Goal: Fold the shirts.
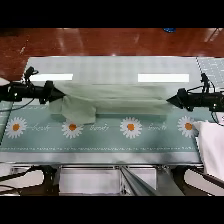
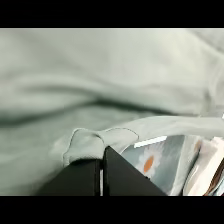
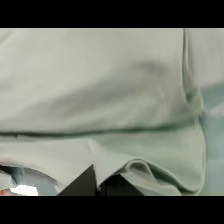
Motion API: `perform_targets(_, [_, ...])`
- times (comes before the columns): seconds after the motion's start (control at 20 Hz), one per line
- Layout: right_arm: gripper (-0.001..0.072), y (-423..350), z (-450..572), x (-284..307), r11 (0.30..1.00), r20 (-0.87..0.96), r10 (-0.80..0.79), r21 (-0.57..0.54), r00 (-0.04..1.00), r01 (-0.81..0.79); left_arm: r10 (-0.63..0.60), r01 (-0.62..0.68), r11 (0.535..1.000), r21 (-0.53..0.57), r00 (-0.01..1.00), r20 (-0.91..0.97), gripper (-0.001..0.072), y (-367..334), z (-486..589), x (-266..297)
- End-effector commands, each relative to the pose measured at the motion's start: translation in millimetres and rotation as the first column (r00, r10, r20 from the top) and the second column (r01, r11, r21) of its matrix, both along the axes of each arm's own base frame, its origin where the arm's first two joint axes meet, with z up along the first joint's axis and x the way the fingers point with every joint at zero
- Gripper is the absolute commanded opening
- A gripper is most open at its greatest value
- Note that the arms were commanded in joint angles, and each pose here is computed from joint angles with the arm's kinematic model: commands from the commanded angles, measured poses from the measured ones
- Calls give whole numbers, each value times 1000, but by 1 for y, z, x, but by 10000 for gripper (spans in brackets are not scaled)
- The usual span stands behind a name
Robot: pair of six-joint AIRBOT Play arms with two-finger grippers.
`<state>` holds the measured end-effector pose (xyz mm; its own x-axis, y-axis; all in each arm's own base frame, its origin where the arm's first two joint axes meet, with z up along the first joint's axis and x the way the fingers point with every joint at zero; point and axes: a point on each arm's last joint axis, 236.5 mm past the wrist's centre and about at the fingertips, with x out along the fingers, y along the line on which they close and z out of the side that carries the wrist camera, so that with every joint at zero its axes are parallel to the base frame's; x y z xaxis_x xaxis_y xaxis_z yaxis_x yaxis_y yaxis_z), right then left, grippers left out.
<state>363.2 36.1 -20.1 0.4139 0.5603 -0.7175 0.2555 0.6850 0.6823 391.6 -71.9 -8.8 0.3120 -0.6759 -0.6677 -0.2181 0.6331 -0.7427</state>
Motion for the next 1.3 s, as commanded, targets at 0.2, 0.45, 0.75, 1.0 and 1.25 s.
perform_targets(0.2, [21,-7,-9,83,1000,33,-23,6,999,23,30,-29,999,-23,999,22,20,-5,-9,108])
perform_targets(0.45, [388,-17,-30,108,998,19,-55,5,998,55,-14,14,1000,3,999,-40,385,-14,-46,106])
perform_targets(0.75, [412,-61,-6,85,998,16,-63,-24,998,64,-47,48,998,27,997,-60,505,34,-22,86])
perform_targets(1.0, [412,-113,-17,29,988,-68,-125,-95,990,119,6,-24,963,269,998,67,505,116,34,62])
perform_targets(1.25, [412,-72,-57,36,975,-105,-217,35,971,221,36,-168,915,367,940,340,505,79,81,39])
